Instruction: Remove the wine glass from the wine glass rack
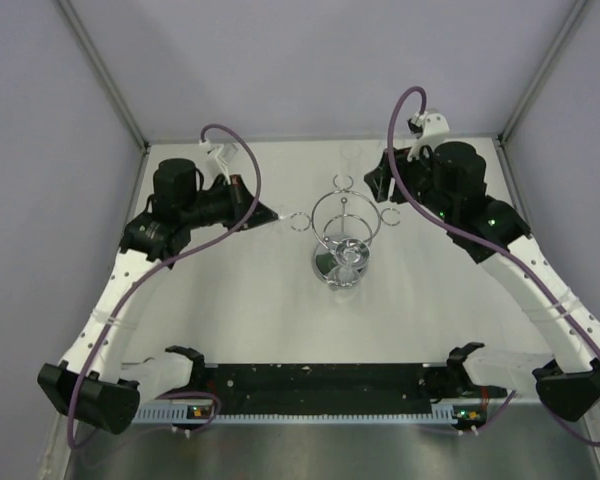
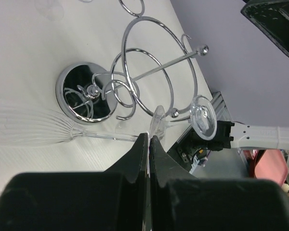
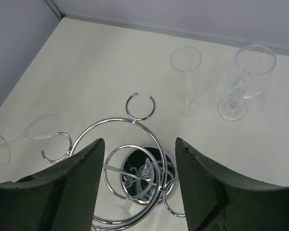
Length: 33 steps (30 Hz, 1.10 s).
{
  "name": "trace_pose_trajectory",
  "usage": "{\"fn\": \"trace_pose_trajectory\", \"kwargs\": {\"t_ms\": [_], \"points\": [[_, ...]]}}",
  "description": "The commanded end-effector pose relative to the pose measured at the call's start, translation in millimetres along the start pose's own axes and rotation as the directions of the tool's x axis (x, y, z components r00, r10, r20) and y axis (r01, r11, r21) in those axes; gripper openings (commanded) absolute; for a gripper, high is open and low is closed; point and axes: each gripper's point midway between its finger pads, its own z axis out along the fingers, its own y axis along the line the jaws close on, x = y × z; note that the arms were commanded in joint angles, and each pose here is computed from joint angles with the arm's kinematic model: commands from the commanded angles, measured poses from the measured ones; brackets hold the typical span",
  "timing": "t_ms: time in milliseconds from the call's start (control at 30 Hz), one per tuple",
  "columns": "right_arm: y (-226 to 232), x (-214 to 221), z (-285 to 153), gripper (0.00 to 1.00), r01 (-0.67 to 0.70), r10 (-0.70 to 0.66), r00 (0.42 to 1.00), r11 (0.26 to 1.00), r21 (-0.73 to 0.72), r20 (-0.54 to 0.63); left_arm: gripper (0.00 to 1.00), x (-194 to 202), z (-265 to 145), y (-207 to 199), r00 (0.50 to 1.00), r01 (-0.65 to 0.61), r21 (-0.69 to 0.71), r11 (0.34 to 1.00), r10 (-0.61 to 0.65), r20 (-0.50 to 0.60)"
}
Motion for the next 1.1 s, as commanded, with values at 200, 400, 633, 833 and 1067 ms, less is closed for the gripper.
{"fn": "trace_pose_trajectory", "kwargs": {"t_ms": [200, 400, 633, 833, 1067], "points": [[59, -41, -50, 0.62, -0.063, 0.082, 0.995, 0.955, -0.289, 0.055, 0.00, -25, -69, -100, 0.951, -0.288, 0.228, 0.930, 0.250, 0.184], [91, -56, -85, 0.62, -0.168, 0.201, 0.979, 0.875, -0.455, 0.023, 0.00, -28, -101, -138, 0.890, -0.433, 0.295, 0.852, 0.351, 0.291], [128, -69, -103, 0.61, -0.393, 0.390, 0.910, 0.703, -0.593, -0.141, 0.00, -28, -120, -164, 0.783, -0.599, 0.339, 0.726, 0.441, 0.439], [142, -78, -100, 0.59, -0.542, 0.528, 0.819, 0.578, -0.610, -0.227, 0.00, -26, -125, -168, 0.693, -0.696, 0.301, 0.652, 0.500, 0.519], [174, -67, -83, 0.59, -0.624, 0.557, 0.760, 0.482, -0.615, -0.335, 0.00, -31, -121, -162, 0.619, -0.757, 0.241, 0.607, 0.549, 0.561]]}}
